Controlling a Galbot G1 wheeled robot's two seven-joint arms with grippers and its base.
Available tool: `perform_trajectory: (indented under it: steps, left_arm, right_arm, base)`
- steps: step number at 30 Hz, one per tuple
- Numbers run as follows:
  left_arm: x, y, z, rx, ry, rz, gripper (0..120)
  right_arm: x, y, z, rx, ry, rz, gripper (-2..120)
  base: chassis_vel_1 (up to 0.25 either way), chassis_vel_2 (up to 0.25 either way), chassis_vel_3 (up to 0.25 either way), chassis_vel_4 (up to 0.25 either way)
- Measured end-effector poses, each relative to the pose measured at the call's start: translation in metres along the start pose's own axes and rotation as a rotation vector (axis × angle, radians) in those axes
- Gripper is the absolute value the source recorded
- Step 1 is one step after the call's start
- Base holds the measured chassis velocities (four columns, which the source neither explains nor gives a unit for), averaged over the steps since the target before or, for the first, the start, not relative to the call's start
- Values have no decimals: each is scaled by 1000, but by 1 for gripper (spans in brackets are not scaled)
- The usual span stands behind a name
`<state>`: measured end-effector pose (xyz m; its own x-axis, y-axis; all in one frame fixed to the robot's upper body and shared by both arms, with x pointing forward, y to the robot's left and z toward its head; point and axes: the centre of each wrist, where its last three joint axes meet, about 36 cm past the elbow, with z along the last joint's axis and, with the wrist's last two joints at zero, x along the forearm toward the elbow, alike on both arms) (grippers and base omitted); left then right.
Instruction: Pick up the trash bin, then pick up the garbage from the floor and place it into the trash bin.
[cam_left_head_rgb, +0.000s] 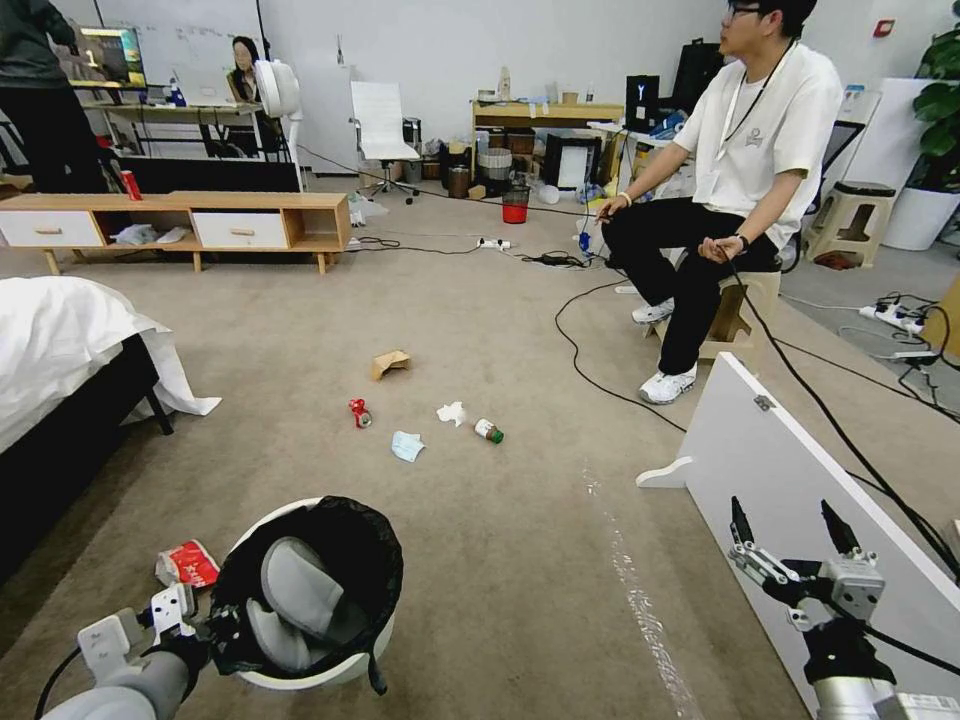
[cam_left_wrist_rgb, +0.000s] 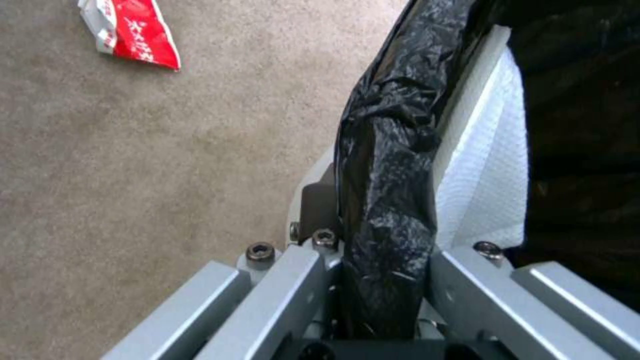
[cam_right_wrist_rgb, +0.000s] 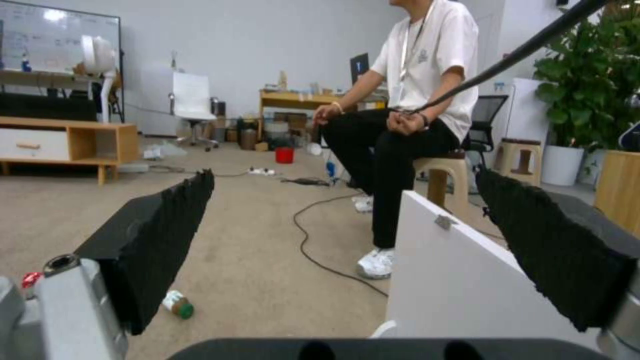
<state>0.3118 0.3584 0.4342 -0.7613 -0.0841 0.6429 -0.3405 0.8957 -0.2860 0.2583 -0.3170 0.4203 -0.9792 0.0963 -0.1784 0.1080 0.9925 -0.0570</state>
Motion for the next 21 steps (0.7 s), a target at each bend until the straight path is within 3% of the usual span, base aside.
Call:
perform_trajectory:
  steps: [21]
  left_arm:
    - [-1,2,1,8,5,9,1]
  right_arm:
    - [-2,-1,2,-1,-1,5,100]
  base:
    - [0,0,0,0]
